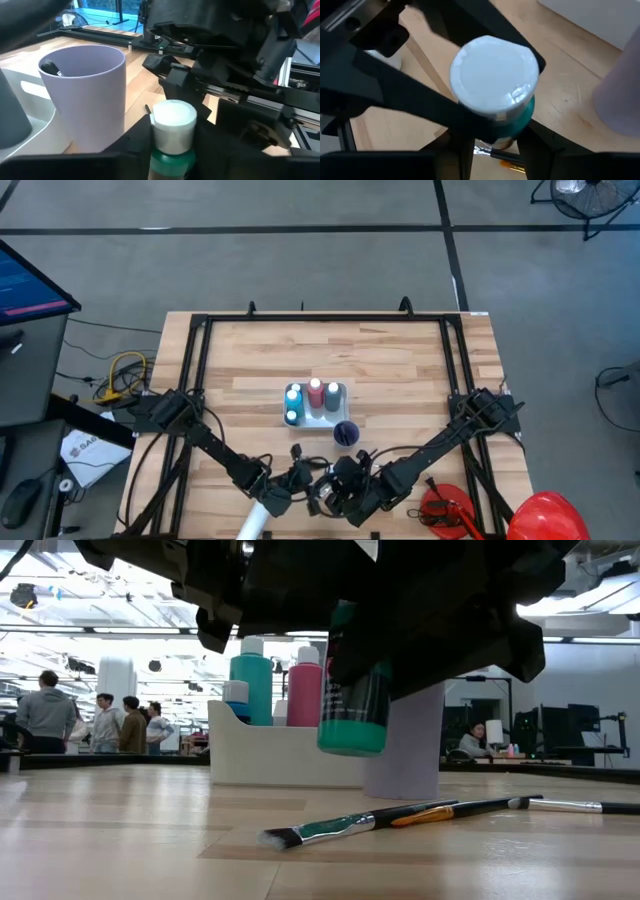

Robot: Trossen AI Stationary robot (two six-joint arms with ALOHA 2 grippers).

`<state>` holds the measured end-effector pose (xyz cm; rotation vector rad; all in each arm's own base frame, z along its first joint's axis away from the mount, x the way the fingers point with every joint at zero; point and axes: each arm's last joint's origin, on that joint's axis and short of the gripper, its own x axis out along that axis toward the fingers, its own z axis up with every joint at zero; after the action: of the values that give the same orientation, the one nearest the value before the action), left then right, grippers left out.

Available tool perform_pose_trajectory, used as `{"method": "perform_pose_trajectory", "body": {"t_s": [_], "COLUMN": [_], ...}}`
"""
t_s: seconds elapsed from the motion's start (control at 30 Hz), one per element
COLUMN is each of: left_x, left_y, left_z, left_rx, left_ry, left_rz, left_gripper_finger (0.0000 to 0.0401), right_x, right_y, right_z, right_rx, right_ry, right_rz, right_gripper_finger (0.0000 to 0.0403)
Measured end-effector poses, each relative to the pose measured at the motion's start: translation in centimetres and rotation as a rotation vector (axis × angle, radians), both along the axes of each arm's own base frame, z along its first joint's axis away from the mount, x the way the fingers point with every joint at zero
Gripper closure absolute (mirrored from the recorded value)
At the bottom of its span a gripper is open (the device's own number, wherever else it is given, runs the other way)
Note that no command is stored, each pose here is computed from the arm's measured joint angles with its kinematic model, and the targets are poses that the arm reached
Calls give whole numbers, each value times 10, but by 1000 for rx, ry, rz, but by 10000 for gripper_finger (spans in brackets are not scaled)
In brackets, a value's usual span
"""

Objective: Pick & Place Paint Supplies
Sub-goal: Put the green paint bottle into the white bin

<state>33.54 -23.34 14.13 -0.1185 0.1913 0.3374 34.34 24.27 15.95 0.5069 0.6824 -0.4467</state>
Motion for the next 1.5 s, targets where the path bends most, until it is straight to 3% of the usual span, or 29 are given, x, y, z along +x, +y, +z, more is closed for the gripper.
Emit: {"method": "perform_pose_trajectory", "body": {"t_s": [0.07,0.2,0.6,0.97,1.1,1.3,1.5], "left_x": [0,-1,-6,-12,-24,-49,-50], "left_y": [0,-2,-5,-1,18,70,97], "left_z": [0,0,1,10,25,26,20], "left_rx": [-2,-1,35,186,177,92,74], "left_ry": [0,4,9,9,-14,-49,-54], "left_rz": [-4,-17,2,154,220,322,373], "left_gripper_finger": [316,316,316,316,316,316,316], "right_x": [0,0,0,-6,-10,-12,-11], "right_y": [0,0,3,12,17,20,20], "right_z": [0,0,1,1,1,2,3], "right_rx": [0,-1,-2,-9,-11,-23,-43], "right_ry": [0,3,8,13,12,-3,-26], "right_rz": [-2,-2,53,99,116,117,98], "right_gripper_finger": [284,269,156,154,154,154,154]}}
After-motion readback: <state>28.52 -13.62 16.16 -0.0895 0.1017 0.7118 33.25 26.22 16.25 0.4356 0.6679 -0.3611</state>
